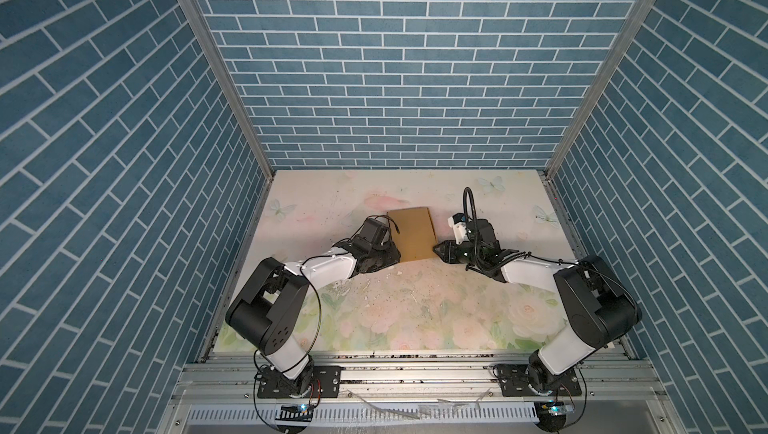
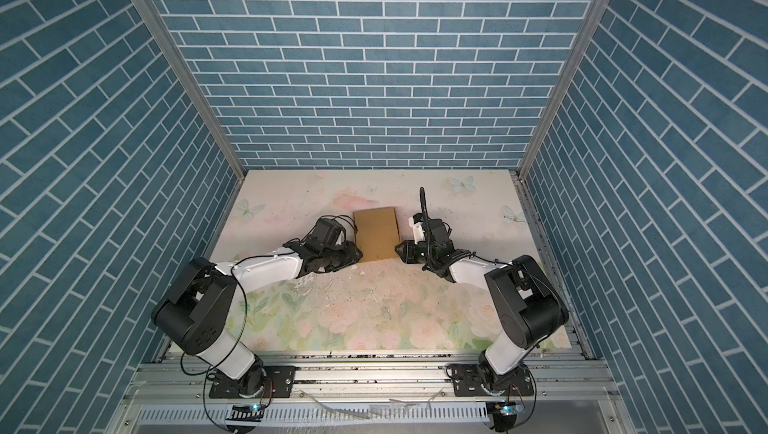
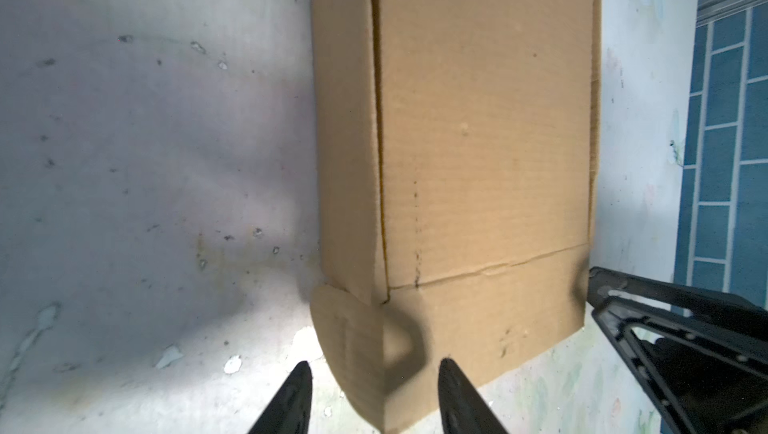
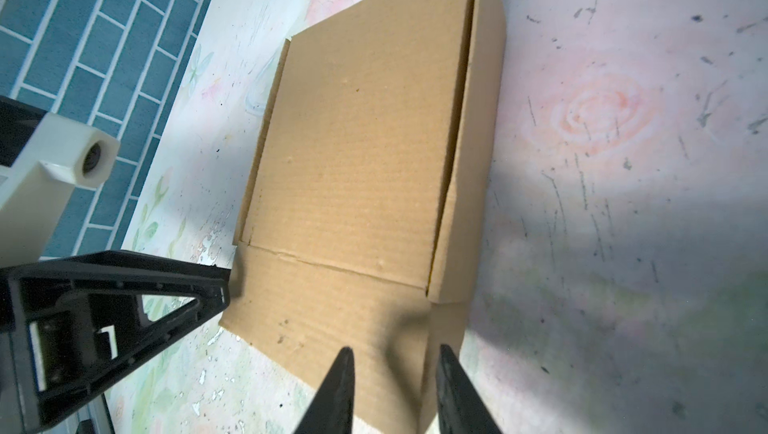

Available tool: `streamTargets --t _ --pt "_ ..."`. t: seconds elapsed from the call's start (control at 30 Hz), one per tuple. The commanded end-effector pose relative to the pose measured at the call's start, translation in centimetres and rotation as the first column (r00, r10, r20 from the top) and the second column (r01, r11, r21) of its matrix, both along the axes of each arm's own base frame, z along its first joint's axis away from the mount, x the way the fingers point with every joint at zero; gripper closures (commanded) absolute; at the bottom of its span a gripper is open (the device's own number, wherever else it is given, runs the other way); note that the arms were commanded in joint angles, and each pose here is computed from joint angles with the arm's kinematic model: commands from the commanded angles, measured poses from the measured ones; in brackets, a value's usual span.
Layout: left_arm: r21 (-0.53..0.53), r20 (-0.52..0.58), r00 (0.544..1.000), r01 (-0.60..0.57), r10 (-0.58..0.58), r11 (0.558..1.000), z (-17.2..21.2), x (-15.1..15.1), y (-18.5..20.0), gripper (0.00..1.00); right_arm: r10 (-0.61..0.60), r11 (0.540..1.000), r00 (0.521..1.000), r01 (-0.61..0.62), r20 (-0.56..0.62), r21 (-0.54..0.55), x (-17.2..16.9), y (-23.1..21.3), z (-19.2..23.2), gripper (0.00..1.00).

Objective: Fold the paper box

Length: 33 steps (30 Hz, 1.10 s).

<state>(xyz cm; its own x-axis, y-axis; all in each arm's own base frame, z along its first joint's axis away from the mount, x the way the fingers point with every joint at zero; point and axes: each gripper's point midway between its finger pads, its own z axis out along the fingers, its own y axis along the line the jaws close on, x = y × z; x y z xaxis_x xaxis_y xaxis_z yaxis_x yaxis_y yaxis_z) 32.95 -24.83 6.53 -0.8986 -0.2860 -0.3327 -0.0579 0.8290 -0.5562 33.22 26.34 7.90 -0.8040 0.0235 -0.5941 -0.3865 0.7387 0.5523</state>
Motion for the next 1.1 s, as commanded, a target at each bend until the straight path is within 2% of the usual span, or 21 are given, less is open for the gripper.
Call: streamTargets --t 0.0,0.6,0.83,1.07 --pt "-0.019 -0.002 1.000 0.012 -0.012 1.000 -0.4 0.1 -1.0 0.50 0.002 1.000 1.000 -0.002 -0.023 0.027 -0.7 0.2 0.3 0.66" --pt "-0.042 0.030 0.999 0.035 -0.034 0.999 1.1 0.7 -2.9 0.52 0.013 0.998 0.998 -0.009 -0.058 0.061 -1.0 0.7 -0.2 0.69" --pt "-0.017 0.016 0.999 0.034 -0.033 0.999 0.2 0.5 -2.6 0.53 0.006 0.999 0.998 -0.004 -0.056 0.046 -0.9 0.5 -0.5 0.70" --pt "0.025 0.013 0.999 0.038 -0.038 0.999 -0.7 0.4 -2.0 0.53 -0.002 1.000 0.999 0.002 -0.043 0.015 -0.6 0.2 -1.1 0.75"
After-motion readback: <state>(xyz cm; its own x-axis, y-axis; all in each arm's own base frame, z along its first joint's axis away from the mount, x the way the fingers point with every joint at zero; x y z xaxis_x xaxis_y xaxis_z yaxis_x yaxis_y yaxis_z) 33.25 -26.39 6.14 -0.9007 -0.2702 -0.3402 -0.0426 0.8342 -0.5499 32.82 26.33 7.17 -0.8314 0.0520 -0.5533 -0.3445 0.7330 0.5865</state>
